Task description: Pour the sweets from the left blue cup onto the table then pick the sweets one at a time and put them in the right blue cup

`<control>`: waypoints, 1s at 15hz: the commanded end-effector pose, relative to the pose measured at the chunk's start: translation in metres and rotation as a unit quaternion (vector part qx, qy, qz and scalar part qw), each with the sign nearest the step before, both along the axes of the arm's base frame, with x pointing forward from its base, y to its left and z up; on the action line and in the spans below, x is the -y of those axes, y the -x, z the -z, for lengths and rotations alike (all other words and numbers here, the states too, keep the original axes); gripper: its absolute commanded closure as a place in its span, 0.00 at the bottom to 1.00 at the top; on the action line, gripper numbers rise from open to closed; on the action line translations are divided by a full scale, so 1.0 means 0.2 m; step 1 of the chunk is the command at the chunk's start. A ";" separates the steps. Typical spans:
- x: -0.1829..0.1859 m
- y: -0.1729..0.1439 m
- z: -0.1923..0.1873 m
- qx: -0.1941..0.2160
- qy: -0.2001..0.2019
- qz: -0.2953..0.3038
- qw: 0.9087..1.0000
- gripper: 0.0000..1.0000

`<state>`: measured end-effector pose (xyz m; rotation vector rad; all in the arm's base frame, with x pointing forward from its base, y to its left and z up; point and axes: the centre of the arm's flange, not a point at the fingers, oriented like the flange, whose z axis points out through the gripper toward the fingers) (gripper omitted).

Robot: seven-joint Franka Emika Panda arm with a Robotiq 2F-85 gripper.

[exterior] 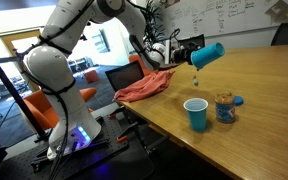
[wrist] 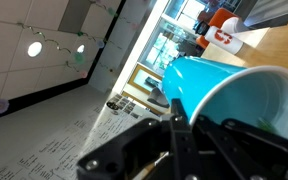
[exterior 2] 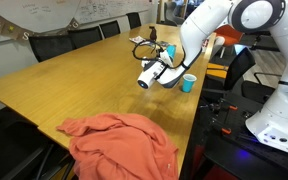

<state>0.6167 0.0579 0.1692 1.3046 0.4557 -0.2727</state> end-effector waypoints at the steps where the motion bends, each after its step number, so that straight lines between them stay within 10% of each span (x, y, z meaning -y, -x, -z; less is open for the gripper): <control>1: -0.01 -0.04 -0.02 -0.007 0.015 0.009 1.000 1.00; 5: -0.01 -0.04 -0.01 0.000 0.000 0.009 1.000 1.00; 15: -0.47 0.19 -0.55 0.051 -0.244 0.065 0.966 1.00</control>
